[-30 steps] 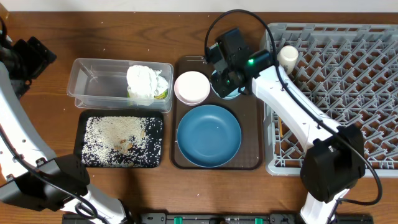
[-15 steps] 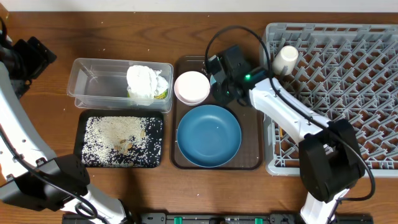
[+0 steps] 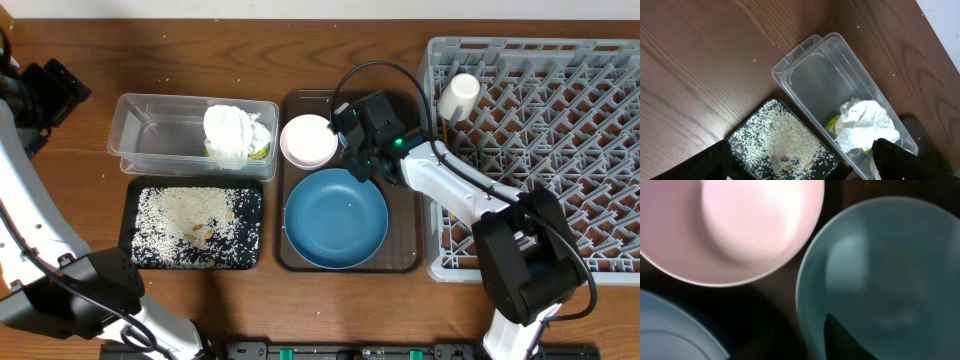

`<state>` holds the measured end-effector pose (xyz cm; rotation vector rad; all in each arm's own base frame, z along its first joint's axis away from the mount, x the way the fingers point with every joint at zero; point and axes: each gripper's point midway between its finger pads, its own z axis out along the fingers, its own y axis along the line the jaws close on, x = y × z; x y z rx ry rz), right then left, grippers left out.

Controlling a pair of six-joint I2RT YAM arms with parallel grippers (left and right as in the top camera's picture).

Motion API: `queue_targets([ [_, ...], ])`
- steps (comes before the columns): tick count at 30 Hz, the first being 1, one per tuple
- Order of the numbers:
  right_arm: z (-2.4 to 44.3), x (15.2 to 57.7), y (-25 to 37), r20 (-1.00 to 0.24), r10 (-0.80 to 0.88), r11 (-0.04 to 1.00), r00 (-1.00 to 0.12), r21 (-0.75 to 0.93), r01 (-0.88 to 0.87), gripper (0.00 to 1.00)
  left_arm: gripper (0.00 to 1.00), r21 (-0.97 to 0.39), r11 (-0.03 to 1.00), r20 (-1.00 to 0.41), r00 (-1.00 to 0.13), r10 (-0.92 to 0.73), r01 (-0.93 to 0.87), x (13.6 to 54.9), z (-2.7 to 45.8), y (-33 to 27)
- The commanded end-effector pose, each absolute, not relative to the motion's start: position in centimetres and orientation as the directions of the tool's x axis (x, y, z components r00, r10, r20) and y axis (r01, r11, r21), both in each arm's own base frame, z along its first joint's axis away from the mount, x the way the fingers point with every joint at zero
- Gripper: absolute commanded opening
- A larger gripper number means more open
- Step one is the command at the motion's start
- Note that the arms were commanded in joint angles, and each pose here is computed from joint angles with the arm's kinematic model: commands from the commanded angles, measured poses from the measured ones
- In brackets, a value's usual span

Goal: Sort waste into correct bins and load items into the dishwasher rack
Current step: 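Lift the light blue bowl and carry it over the grey rack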

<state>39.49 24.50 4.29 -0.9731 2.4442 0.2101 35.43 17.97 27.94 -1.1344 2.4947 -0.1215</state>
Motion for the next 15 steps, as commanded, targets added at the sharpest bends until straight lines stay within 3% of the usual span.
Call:
queue_targets([
  [1, 4.3, 39.2, 24.1, -0.492, -0.624, 0.722, -0.607, -0.067, -0.688, 0.24, 0.92, -0.233, 0.663, -0.316, -0.590, -0.743, -0.711, 35.4, 27.8, 18.2],
  [9, 4.6, 39.3, 24.1, -0.496, -0.623, 0.723, -0.605, -0.067, -0.688, 0.11, 0.92, -0.233, 0.663, -0.315, -0.590, -0.743, -0.711, 35.4, 27.8, 18.2],
  [12, 4.9, 39.3, 24.2, -0.502, -0.620, 0.723, -0.602, -0.069, -0.687, 0.01, 0.92, -0.233, 0.663, -0.316, -0.590, -0.743, -0.711, 35.4, 27.8, 18.2],
  [15, 5.7, 39.3, 24.4, -0.519, -0.606, 0.731, -0.603, -0.064, -0.679, 0.01, 0.92, -0.233, 0.663, -0.316, -0.590, -0.743, -0.711, 35.4, 27.8, 18.2],
])
